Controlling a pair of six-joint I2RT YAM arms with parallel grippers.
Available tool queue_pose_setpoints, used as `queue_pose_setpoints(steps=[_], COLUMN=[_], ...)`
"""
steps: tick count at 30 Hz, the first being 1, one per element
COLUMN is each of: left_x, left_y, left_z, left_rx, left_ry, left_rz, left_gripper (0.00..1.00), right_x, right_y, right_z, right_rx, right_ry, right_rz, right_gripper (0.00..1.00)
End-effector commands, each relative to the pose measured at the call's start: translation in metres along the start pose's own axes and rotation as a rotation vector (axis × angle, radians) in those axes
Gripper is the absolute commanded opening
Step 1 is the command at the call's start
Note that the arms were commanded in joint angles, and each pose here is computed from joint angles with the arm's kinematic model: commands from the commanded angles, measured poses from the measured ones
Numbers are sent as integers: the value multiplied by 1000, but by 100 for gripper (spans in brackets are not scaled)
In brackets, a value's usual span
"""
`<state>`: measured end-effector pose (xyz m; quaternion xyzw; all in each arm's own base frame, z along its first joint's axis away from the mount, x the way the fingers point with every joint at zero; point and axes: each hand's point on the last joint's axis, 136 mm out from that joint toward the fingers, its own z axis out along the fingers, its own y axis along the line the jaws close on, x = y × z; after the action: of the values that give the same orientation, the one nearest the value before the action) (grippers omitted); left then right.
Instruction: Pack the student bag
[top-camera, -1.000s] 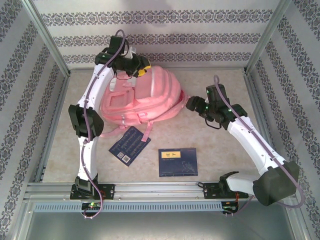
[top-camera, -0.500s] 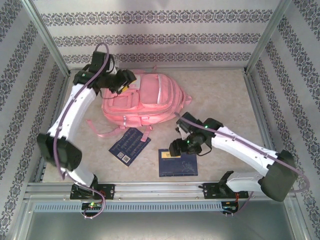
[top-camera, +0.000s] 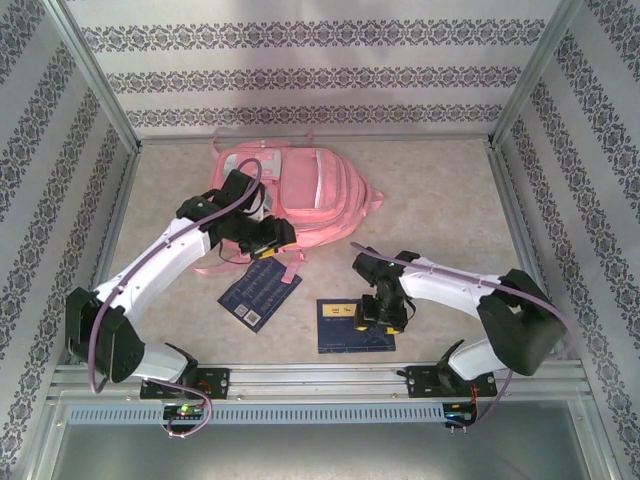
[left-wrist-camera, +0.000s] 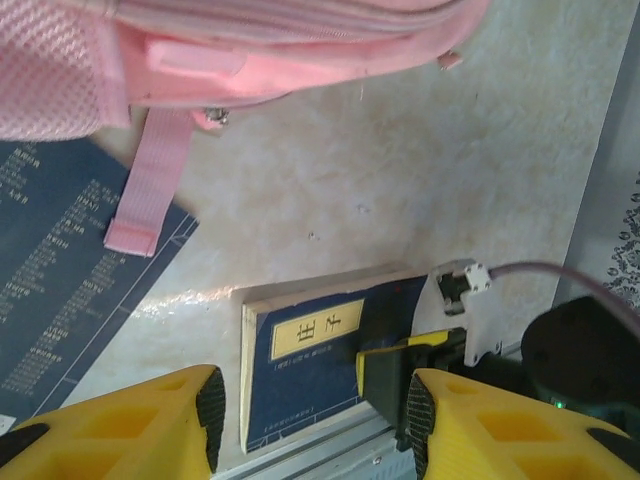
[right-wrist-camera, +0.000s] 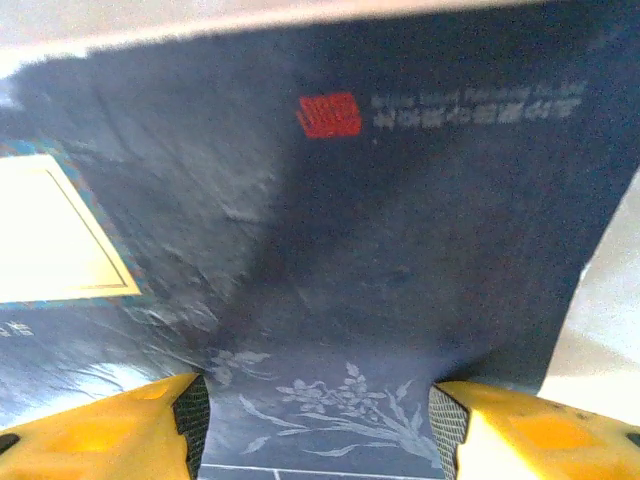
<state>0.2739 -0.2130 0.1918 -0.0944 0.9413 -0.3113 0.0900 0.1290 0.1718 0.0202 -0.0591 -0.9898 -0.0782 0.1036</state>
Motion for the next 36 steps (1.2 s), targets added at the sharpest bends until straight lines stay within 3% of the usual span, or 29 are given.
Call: queue_pose_setpoints(steps=[1, 6, 10, 14, 17, 23, 28, 36], left_x=[18, 42, 49, 54, 58, 60, 53, 58], left_y=[-6, 10, 22, 25, 16, 3, 0, 0], left_z=[-11, 0, 15, 41, 68, 117, 154, 194], left_rx=[45, 47, 27, -15, -5, -33, -27, 10], left_ry=[-6, 30, 41, 88, 133, 217, 275, 344], left_rz=[66, 29, 12, 44, 65, 165, 181, 137], left_gripper=[52, 52, 53, 54, 55, 55, 54, 46], right_x=[-40, -90, -115, -111, -93, -50, -21, 0], right_y=[11, 28, 54, 65, 63, 34, 12, -13], right_z=[5, -24, -73, -112, -121, -101, -77, -40], right_rx=[21, 54, -1, -102, -230, -436, -523, -518], right_ry=[-112, -210, -350, -404, -368, -214, -108, -15], right_rz=[-9, -91, -155, -139, -86, 63, 178, 320], right_gripper=[62, 62, 65, 70, 70, 69, 67, 66])
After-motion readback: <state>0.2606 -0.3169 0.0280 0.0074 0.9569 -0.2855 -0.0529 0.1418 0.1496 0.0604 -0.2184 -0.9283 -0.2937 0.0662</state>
